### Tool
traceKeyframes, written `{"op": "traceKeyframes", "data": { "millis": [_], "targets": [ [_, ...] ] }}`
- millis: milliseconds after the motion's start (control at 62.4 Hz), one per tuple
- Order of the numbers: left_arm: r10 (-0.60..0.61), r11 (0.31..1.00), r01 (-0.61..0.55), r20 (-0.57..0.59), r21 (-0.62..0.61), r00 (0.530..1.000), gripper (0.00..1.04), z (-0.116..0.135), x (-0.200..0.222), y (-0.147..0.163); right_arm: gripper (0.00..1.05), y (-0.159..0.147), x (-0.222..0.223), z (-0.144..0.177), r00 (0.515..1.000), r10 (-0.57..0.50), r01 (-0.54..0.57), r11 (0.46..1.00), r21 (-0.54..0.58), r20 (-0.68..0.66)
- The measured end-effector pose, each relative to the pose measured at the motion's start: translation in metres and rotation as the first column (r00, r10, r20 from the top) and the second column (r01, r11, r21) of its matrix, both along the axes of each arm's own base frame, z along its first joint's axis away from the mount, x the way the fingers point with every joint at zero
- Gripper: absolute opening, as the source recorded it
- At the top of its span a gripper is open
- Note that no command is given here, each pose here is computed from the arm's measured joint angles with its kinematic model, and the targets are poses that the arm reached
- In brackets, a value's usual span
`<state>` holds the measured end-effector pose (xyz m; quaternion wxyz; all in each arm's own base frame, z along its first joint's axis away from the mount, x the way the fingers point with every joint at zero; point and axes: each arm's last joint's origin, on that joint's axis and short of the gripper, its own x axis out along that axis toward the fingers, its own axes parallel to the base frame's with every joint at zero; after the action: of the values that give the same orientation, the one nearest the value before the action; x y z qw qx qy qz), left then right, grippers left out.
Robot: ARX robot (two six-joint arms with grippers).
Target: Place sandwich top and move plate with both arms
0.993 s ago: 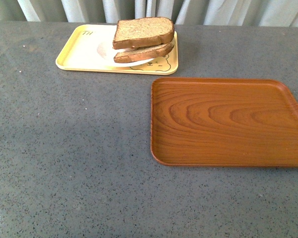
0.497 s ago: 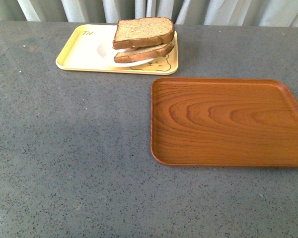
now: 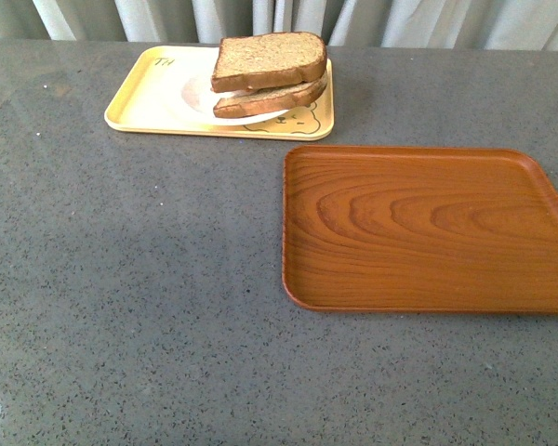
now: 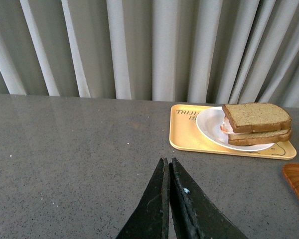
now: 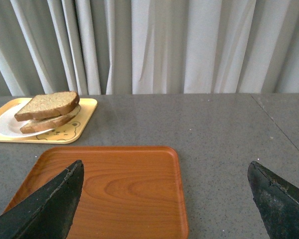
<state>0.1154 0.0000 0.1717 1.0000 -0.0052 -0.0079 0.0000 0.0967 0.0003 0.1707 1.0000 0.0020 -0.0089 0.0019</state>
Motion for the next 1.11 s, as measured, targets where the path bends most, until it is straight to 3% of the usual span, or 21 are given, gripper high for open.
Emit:
{"op": "traceKeyframes", "data": {
  "millis": [593, 657, 737, 1106],
  "targets": [
    [0.000, 1.000, 0.000, -0.018, 0.000, 1.000, 0.02, -0.004, -0.018, 0.000, 0.96, 0.000, 0.000, 0.000, 1.000, 0.000, 0.000, 1.000, 0.000, 0.000],
    [0.000, 1.000, 0.000, -0.017, 0.000, 1.000, 0.13, -0.004, -0.018, 0.000, 0.96, 0.000, 0.000, 0.000, 1.000, 0.000, 0.000, 1.000, 0.000, 0.001],
    [0.000, 1.000, 0.000, -0.017, 0.000, 1.000, 0.35, -0.004, -0.018, 0.000, 0.96, 0.000, 0.000, 0.000, 1.000, 0.000, 0.000, 1.000, 0.000, 0.001],
    [0.000, 1.000, 0.000, -0.016, 0.002, 1.000, 0.98, -0.004, -0.018, 0.000, 0.96, 0.000, 0.000, 0.000, 1.000, 0.000, 0.000, 1.000, 0.000, 0.001]
  ]
}}
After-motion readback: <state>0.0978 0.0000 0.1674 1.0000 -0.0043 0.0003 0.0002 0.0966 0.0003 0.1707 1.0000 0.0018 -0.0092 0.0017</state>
